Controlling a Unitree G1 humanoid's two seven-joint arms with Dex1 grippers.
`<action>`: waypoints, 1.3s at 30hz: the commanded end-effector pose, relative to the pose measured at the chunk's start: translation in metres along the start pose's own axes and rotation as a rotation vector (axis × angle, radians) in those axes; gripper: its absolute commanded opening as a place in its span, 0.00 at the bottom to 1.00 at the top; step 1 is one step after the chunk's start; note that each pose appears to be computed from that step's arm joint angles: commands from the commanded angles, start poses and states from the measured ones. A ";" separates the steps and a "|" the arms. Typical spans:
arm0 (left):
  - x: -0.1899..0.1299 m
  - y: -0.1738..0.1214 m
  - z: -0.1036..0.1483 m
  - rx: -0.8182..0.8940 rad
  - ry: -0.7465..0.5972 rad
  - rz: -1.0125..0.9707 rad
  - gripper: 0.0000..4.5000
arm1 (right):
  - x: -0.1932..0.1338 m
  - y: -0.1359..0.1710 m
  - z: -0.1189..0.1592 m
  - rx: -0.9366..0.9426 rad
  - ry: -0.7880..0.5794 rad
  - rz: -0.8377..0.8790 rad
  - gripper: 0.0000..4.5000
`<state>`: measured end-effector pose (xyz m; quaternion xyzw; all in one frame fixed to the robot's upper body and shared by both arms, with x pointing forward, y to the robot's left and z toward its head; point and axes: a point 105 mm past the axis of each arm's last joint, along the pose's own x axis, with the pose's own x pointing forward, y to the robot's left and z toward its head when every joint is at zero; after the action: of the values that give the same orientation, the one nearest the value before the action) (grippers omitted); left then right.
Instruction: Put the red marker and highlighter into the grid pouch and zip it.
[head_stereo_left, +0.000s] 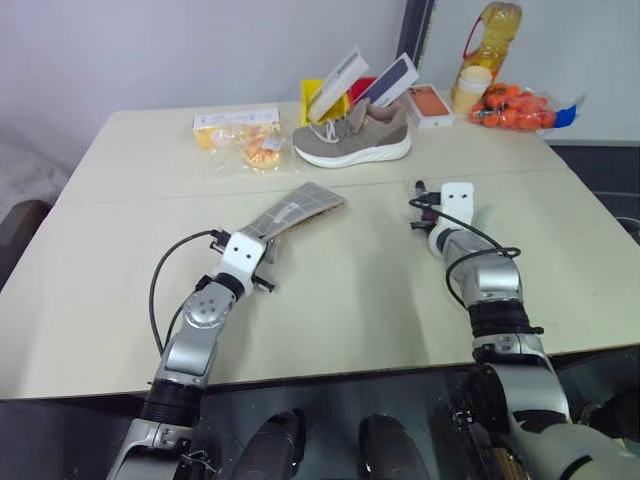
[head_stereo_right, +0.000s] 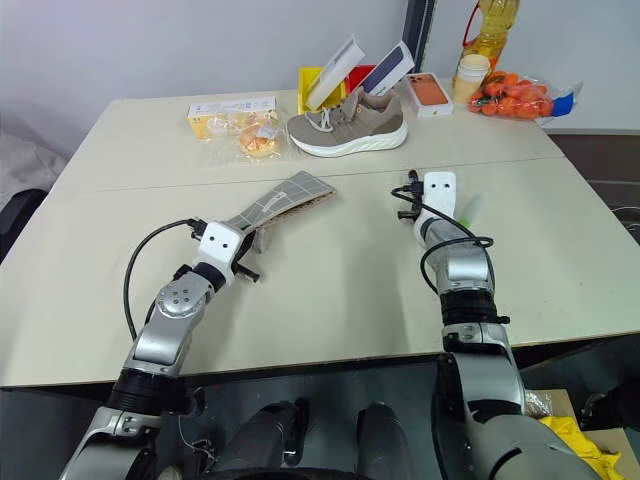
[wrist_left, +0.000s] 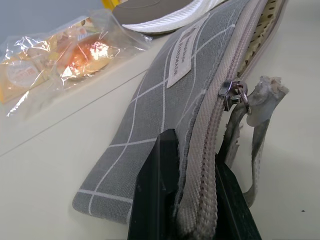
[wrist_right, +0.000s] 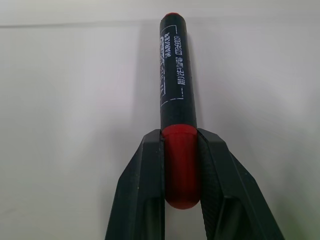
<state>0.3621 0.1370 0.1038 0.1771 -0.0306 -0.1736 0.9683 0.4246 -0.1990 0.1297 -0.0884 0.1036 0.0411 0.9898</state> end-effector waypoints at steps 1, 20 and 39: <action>0.002 0.012 0.020 0.003 -0.069 0.008 0.00 | -0.035 0.041 0.057 -0.292 -0.276 0.294 0.07; 0.009 0.009 0.026 -0.003 -0.101 -0.044 0.00 | -0.072 0.078 0.042 -0.516 -0.282 0.579 0.07; 0.008 0.004 0.028 -0.002 -0.110 -0.068 0.00 | -0.074 0.087 0.042 -0.598 -0.287 0.615 0.07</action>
<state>0.3692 0.1320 0.1172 0.1630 -0.0477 -0.2104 0.9627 0.3535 -0.1185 0.1518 -0.3149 0.0075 0.3706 0.8737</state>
